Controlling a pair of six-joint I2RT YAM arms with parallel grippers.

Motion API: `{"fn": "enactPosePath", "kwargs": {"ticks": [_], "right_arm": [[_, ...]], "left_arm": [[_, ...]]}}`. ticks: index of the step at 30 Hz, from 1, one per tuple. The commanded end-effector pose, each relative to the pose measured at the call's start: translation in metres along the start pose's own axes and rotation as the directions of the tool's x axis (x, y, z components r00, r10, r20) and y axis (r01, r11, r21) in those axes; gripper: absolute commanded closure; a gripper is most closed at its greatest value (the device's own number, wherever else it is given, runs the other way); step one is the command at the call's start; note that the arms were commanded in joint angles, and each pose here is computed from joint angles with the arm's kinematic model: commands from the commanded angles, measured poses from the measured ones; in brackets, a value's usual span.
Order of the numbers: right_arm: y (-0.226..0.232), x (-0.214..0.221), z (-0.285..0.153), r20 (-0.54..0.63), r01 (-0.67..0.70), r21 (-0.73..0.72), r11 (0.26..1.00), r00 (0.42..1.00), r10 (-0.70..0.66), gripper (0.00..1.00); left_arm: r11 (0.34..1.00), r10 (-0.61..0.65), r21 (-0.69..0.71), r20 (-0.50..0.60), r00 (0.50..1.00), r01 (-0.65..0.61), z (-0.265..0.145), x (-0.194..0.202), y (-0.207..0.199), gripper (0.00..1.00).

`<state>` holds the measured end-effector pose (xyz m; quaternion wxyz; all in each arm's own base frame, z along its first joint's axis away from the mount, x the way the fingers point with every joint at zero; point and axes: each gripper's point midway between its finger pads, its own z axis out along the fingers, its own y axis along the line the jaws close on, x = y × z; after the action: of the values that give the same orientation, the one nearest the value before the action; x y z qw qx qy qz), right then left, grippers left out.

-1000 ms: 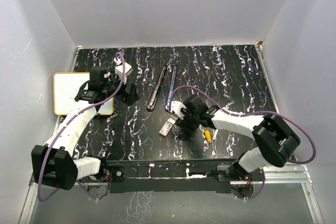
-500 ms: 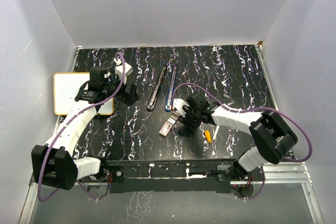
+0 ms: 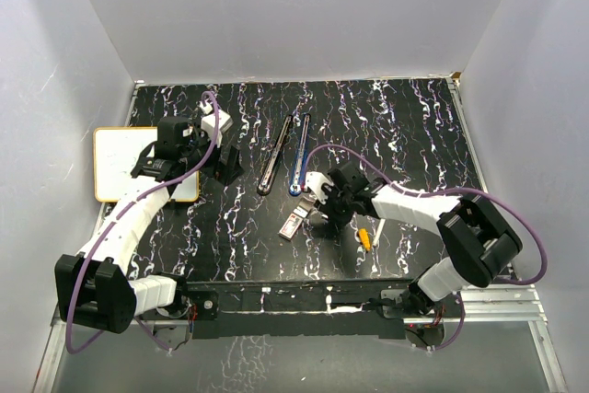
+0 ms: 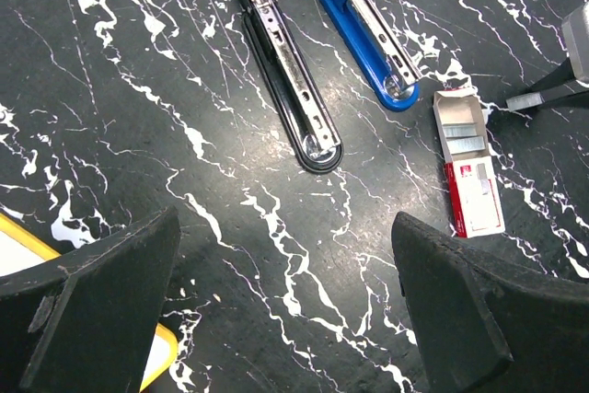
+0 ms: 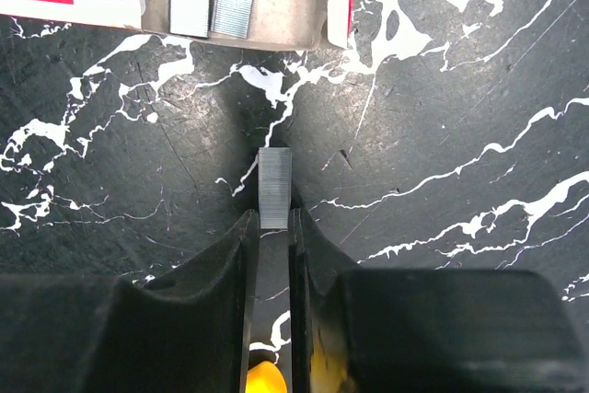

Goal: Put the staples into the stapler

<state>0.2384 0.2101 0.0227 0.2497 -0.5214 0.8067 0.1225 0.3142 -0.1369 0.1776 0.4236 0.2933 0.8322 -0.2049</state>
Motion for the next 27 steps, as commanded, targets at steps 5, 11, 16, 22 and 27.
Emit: {"fn": "enactPosePath", "kwargs": {"ticks": [5, 11, 16, 22, 27], "right_arm": [[-0.019, -0.056, -0.028, 0.209, -0.015, -0.012, 1.0, 0.978, 0.017, 0.85], [-0.03, -0.132, -0.08, 0.439, -0.016, -0.069, 0.997, 0.897, 0.045, 0.85], [-0.033, -0.197, -0.13, 0.586, 0.001, -0.143, 0.99, 0.806, 0.084, 0.85], [-0.026, -0.251, -0.179, 0.678, 0.024, -0.269, 0.963, 0.714, 0.172, 0.85], [-0.013, -0.281, -0.214, 0.716, 0.079, -0.397, 0.914, 0.65, 0.255, 0.85]], "left_arm": [[1.0, 0.012, 0.001, 0.068, 0.998, -0.012, -0.013, -0.037, -0.001, 0.03], [0.983, -0.039, 0.183, 0.177, 0.983, 0.007, -0.017, -0.079, -0.031, 0.03], [0.928, -0.12, 0.372, 0.259, 0.958, 0.015, -0.035, -0.125, -0.062, 0.03], [0.834, -0.25, 0.55, 0.328, 0.911, 0.031, -0.061, -0.168, -0.083, 0.03], [0.738, -0.368, 0.674, 0.372, 0.852, 0.025, -0.089, -0.191, -0.093, 0.03]]}}
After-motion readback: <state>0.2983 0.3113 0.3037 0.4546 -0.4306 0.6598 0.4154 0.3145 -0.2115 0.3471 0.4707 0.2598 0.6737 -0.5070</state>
